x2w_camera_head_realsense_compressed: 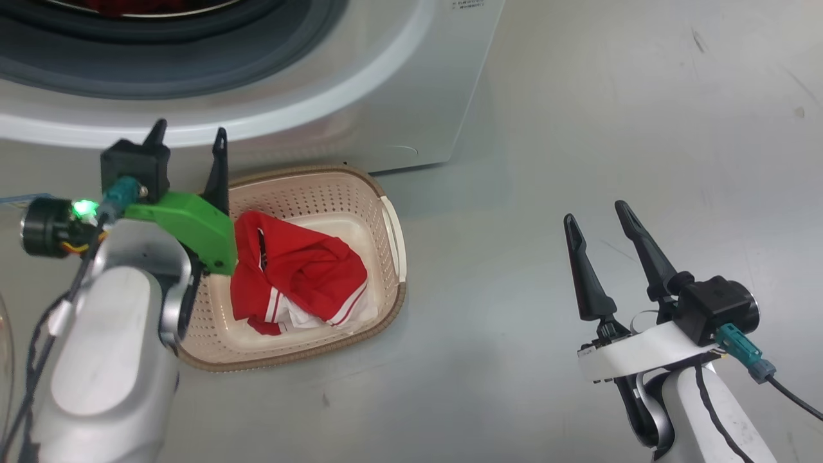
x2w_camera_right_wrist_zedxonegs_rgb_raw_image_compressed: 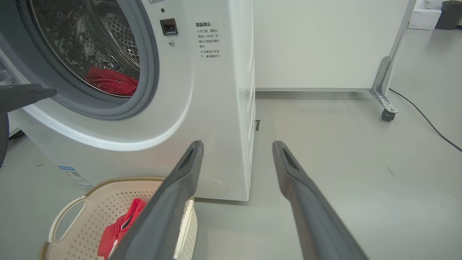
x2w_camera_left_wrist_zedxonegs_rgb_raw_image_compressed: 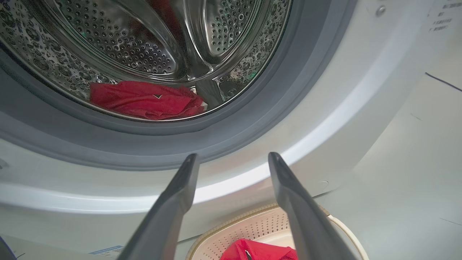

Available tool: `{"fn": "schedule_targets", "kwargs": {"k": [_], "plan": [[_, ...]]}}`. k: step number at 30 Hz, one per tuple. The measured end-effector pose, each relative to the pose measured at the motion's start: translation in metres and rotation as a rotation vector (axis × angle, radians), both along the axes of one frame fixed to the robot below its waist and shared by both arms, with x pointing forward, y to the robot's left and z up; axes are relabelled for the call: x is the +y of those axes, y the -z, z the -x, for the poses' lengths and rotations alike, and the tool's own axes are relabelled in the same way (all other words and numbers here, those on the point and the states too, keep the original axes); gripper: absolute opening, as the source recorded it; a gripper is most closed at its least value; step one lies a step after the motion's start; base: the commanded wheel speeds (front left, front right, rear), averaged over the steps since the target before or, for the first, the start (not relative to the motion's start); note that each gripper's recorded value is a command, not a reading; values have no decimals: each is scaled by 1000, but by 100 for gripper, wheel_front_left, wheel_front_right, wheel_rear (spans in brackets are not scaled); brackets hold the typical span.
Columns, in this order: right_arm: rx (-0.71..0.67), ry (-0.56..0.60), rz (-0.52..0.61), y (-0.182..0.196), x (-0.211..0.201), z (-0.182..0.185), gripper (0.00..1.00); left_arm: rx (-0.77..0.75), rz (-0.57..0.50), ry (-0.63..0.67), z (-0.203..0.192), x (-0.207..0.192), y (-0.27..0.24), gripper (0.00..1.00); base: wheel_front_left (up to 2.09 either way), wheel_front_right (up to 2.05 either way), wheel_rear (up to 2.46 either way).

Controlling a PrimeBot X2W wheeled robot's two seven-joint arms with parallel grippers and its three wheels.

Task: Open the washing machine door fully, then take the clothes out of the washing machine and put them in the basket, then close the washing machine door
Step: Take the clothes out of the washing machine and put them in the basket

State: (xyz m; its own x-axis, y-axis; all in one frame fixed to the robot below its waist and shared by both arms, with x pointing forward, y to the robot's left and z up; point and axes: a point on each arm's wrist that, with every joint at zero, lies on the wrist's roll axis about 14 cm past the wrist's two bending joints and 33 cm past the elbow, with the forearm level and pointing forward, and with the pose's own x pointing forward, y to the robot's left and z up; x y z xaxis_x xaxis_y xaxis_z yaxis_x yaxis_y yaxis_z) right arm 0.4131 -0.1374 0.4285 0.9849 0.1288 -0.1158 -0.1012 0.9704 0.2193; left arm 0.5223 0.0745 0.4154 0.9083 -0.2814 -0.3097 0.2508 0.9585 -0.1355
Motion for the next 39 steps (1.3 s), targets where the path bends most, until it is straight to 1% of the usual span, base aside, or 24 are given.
{"fn": "schedule_targets", "kwargs": {"k": [6,11,12,15,22,32,39], "plan": [[32,16,0,17,-7,-14,100,50,-75,48,-43,0,15,100,0,0,0],[46,22,-2,29,-11,-27,100,58,-106,41,-82,8,20,100,0,0,0],[46,22,-2,29,-11,-27,100,58,-106,41,-82,8,20,100,0,0,0],[65,31,-13,39,-14,-32,100,61,-122,41,-101,10,25,100,0,0,0],[95,41,-31,55,-19,-42,100,78,-210,51,-135,16,43,100,0,0,0],[152,85,-67,72,-30,-37,100,98,-329,72,-177,27,53,100,0,0,0],[186,116,-87,81,-38,-32,100,192,-359,76,-196,28,73,100,0,0,0]]}}
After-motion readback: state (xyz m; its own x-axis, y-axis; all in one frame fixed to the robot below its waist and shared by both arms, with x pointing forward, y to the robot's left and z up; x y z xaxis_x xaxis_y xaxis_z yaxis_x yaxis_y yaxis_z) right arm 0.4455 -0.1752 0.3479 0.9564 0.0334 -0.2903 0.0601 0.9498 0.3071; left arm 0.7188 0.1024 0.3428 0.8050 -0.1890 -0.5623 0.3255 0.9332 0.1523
